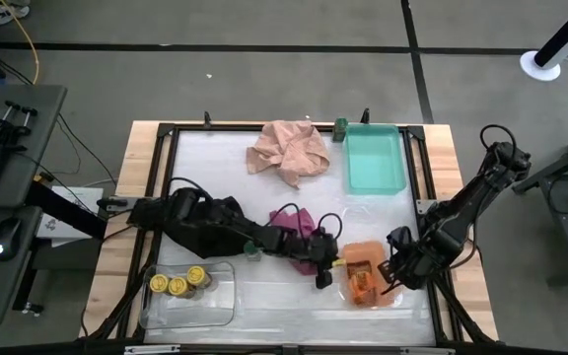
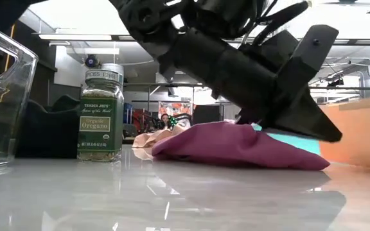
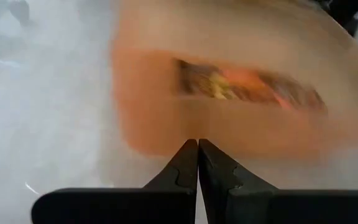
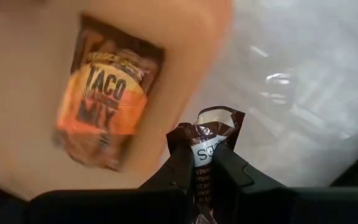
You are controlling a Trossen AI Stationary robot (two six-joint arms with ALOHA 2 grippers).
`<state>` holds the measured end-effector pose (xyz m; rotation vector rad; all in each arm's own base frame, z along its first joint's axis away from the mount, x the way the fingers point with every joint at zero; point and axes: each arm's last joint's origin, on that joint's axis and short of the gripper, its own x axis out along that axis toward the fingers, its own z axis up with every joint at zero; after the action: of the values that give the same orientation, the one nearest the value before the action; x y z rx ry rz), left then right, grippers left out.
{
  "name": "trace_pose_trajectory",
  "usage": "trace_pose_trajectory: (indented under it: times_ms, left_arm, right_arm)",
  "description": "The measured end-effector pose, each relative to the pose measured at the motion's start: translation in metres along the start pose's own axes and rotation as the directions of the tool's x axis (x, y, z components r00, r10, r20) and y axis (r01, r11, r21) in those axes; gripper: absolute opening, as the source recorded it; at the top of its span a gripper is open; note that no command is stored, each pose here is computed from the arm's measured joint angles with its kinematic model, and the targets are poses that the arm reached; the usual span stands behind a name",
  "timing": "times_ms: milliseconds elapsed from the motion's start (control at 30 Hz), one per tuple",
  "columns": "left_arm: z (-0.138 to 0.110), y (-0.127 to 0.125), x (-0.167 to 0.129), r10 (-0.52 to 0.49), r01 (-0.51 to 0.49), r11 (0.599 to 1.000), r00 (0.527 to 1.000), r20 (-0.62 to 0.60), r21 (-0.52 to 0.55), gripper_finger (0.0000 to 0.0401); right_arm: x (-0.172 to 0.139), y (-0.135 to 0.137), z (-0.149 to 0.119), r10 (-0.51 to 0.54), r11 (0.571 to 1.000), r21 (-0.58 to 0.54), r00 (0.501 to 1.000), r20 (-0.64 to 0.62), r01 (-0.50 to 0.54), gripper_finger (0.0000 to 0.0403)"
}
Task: Sort spices by type
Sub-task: Put the orange seasoning bag into the orange bin
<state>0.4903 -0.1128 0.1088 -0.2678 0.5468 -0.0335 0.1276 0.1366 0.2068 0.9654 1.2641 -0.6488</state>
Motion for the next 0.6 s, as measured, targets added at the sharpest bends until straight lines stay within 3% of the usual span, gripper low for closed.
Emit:
trace_pose_trajectory:
  times_ms: [267, 600]
  left_arm:
    - [0.012, 0.022, 0.002, 0.013, -0.010, 0.998, 0.999, 0.035, -0.069, 0.0000]
    - [0.007, -0.005, -0.014, -0.131, 0.131, 0.991, 0.982, -0.134, -0.012, 0.0000]
  right_arm:
    - [-0.001, 0.000, -0.007, 0.022, 1.000, 0.014, 1.000, -0.019, -0.022, 0.0021]
    - [-0.001, -0.007, -0.009, -0.044, 0.999, 0.000, 0.999, -0.016, 0.044, 0.0021]
